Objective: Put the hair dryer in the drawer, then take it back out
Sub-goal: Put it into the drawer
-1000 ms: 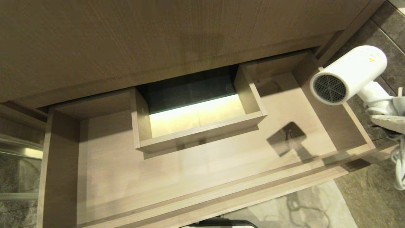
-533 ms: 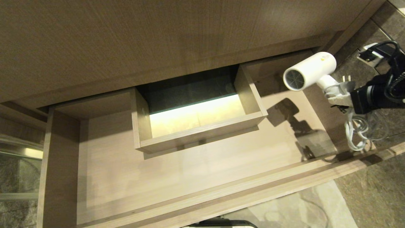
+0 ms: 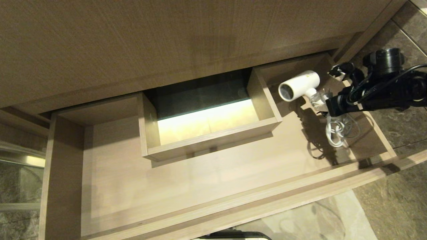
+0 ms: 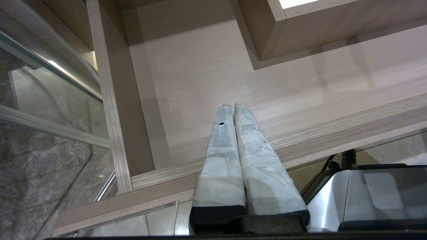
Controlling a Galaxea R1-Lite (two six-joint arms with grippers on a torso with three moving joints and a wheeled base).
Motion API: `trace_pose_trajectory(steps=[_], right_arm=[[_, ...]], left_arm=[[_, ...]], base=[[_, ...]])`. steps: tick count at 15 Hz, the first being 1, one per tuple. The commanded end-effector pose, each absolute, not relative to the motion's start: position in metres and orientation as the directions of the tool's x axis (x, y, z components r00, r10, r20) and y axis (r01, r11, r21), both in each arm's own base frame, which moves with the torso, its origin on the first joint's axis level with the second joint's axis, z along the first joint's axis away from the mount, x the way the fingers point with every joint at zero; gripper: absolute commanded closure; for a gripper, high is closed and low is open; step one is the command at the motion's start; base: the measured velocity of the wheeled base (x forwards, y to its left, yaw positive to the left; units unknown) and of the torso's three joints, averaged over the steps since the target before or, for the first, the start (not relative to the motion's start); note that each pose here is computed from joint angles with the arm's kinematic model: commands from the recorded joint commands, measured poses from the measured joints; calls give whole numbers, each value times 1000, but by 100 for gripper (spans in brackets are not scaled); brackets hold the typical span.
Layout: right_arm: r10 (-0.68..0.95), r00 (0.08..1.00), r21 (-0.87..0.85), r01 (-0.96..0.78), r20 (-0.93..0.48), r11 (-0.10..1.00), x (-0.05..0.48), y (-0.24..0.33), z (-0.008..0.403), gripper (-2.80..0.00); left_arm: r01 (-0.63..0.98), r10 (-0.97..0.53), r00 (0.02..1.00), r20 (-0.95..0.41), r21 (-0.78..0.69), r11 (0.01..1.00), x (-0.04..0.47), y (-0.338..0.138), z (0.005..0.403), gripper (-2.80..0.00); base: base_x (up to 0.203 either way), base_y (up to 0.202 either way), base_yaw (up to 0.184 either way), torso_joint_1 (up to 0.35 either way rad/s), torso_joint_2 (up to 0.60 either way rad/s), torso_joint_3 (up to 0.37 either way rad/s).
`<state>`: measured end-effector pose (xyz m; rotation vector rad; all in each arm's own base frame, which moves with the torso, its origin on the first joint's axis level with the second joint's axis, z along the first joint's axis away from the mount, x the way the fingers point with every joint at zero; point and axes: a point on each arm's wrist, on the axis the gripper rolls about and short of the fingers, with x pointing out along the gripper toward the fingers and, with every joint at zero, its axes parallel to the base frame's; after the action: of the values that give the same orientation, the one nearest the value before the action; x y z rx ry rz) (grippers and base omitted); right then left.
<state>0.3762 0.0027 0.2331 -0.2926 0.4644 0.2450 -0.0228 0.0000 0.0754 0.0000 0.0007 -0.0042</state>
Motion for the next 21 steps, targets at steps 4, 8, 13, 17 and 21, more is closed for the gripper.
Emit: trace_pose_trajectory(steps=[4, 8, 13, 17, 21], right_arm=[[191, 892, -246, -309, -409, 919, 414, 16, 200, 0], [183, 914, -290, -297, -363, 910, 419, 15, 191, 0], [176, 909, -319, -306, -378, 897, 421, 14, 184, -280], [175, 920, -327, -296, -351, 898, 412, 14, 197, -280], [144, 949, -316, -233, -282, 920, 387, -1, 233, -280]], left_arm=[[5, -5, 1000, -1, 0, 1000, -23, 0, 75, 0], [5, -5, 1000, 0, 0, 1000, -23, 0, 75, 0], [5, -5, 1000, 0, 0, 1000, -23, 0, 75, 0], [5, -5, 1000, -1, 0, 1000, -23, 0, 75, 0], [5, -5, 1000, 0, 0, 1000, -23, 0, 75, 0]], base=[[0, 0, 0, 0, 0, 0], [0, 0, 0, 0, 0, 0], [0, 0, 0, 0, 0, 0], [0, 0, 0, 0, 0, 0], [0, 0, 0, 0, 0, 0]])
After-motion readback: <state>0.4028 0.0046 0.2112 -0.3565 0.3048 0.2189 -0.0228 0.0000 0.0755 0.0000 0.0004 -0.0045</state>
